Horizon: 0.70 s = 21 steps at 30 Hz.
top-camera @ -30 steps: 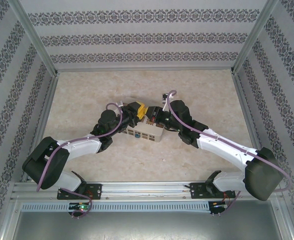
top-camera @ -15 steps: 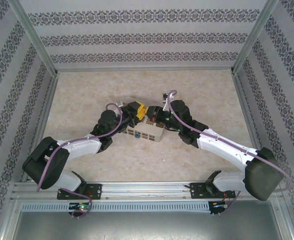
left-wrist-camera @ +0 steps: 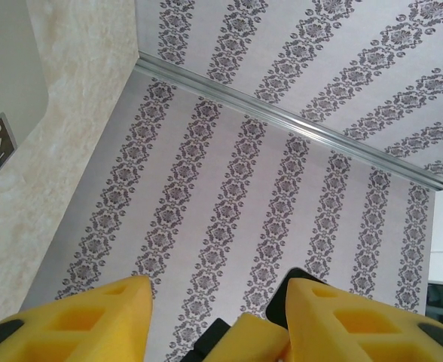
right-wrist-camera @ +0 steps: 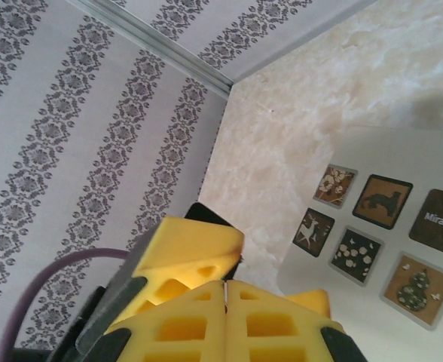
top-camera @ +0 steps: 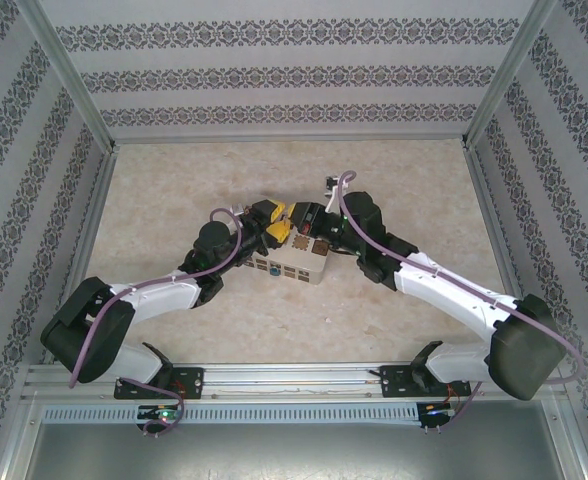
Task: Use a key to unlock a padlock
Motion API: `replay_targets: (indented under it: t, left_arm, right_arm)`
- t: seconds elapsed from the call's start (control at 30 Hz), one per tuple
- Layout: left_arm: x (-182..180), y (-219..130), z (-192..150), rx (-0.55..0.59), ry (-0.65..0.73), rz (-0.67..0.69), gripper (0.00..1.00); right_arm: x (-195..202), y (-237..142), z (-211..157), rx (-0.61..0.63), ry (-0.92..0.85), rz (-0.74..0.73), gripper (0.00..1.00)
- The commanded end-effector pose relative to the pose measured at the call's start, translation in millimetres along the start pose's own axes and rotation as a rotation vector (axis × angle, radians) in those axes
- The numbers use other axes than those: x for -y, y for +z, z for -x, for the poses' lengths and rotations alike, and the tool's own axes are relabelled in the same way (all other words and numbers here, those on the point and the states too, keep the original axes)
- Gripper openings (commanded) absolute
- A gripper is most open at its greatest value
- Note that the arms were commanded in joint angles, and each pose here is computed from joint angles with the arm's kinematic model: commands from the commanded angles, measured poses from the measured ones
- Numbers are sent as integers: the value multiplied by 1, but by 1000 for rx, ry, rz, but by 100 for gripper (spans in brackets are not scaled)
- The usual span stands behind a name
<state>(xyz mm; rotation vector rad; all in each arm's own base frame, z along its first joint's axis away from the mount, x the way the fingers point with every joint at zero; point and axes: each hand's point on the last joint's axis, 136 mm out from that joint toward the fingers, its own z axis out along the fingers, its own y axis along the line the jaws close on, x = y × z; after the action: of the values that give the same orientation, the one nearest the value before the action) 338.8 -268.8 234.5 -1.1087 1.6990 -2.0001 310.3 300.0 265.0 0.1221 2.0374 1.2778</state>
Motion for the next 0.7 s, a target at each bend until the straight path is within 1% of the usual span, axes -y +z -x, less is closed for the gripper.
replay_targets:
  t: [0.0,0.23,0.67]
  left_arm:
    - [24,-2,-16,-39,-16,-86,51]
    - [30,0,-21,-54,-51,-130,51]
    - [30,-5,-15,-13,-79,-159,36]
  right_arm:
    - [-22,4,7,6,4,64,0]
    - [-28,12,3,-10,6,79,0]
    - [-11,11,-8,-18,19,41,0]
